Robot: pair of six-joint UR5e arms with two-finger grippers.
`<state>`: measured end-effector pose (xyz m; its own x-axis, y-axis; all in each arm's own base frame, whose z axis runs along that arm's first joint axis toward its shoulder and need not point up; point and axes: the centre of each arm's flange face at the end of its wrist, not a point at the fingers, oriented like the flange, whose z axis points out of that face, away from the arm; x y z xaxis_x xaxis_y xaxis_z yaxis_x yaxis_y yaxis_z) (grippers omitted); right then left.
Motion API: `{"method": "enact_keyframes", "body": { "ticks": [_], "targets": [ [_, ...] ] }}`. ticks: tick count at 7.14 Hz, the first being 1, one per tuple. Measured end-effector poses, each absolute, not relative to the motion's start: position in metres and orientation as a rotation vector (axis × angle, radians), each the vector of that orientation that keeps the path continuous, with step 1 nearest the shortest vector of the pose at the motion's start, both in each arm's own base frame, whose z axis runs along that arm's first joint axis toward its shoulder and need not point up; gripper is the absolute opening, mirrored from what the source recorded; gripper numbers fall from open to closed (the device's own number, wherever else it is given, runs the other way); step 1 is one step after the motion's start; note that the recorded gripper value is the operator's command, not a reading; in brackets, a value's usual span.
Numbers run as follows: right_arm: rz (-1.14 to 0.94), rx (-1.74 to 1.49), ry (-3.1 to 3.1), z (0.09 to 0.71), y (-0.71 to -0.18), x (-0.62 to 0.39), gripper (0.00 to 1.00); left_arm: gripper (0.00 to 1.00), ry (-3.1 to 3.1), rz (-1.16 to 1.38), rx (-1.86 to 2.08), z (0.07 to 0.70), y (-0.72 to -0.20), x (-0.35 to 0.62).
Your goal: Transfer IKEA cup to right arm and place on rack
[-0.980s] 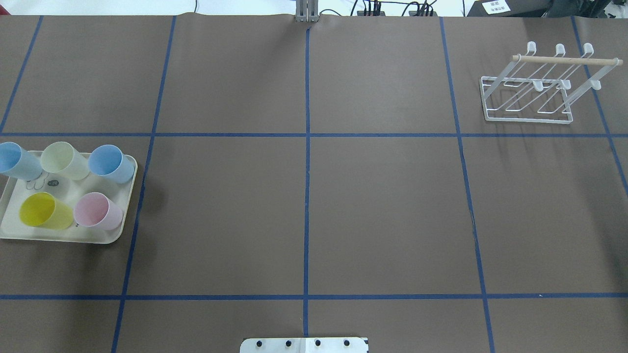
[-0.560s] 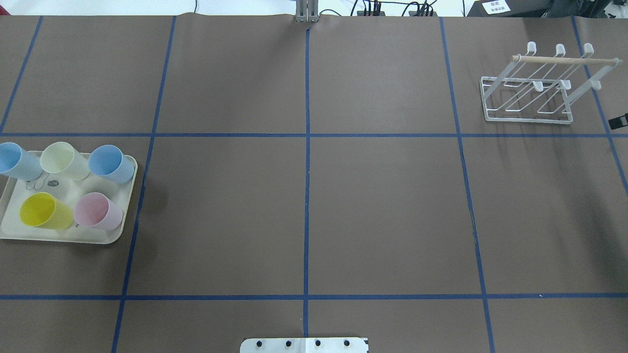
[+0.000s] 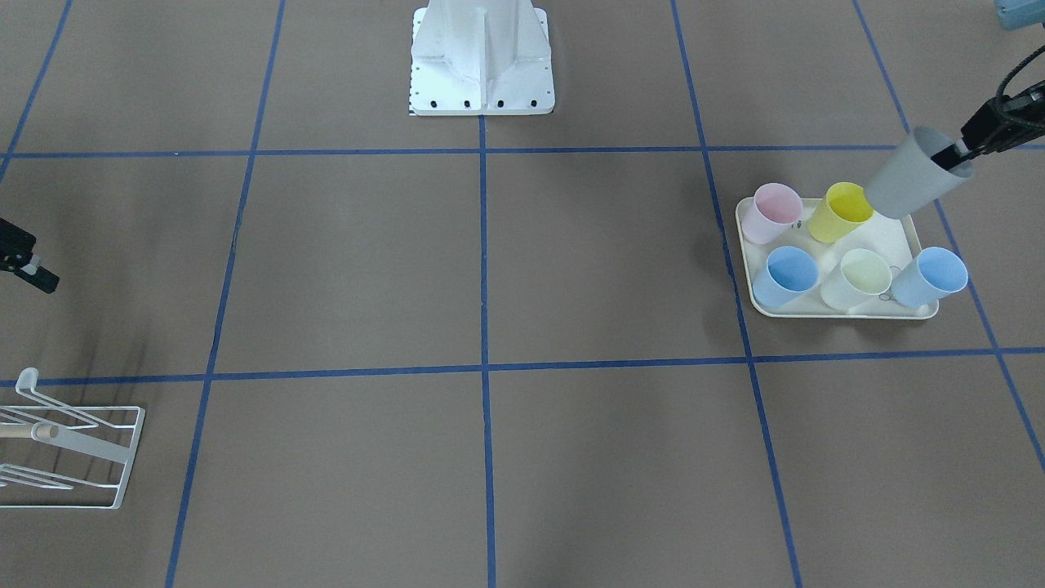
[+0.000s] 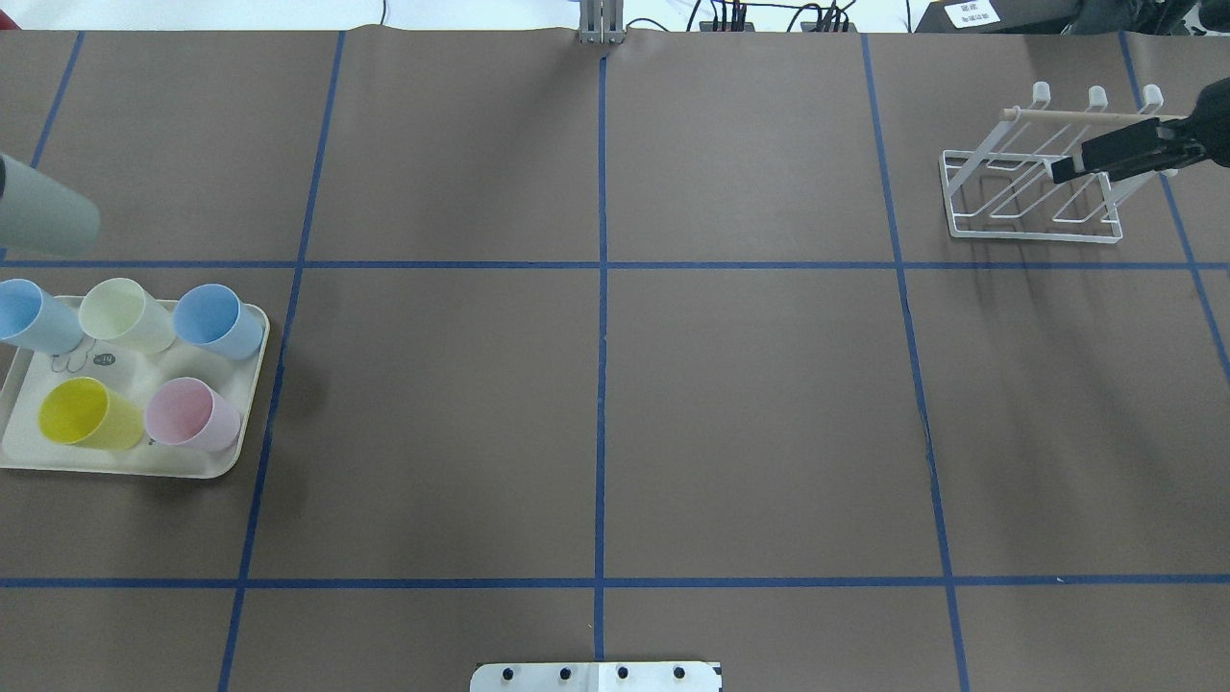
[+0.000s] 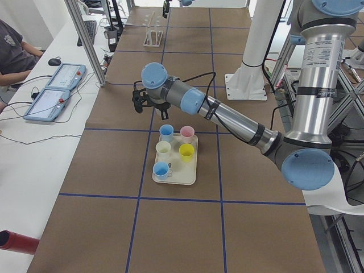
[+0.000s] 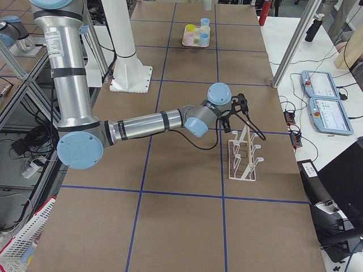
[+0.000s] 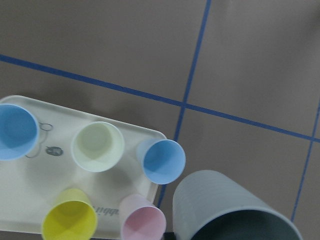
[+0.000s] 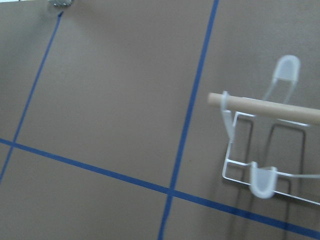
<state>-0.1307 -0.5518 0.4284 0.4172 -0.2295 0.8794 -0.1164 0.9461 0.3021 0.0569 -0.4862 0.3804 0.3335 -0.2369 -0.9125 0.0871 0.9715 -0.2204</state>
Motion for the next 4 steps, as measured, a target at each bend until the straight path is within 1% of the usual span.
{"method": "enact_keyframes", "body": {
  "ticks": [2,4],
  "targets": [
    [-0.042,0.286,-1.226,0.362,-0.564,-0.185,0.98,0.0,1.266,-0.216,-0.264,0.33,-0.494,0.109],
    [-0.014,0.25,-1.283,0.306,-0.561,-0.231,0.98,0.0,1.281,-0.182,-0.303,0.29,-0.505,0.151]
  ]
}}
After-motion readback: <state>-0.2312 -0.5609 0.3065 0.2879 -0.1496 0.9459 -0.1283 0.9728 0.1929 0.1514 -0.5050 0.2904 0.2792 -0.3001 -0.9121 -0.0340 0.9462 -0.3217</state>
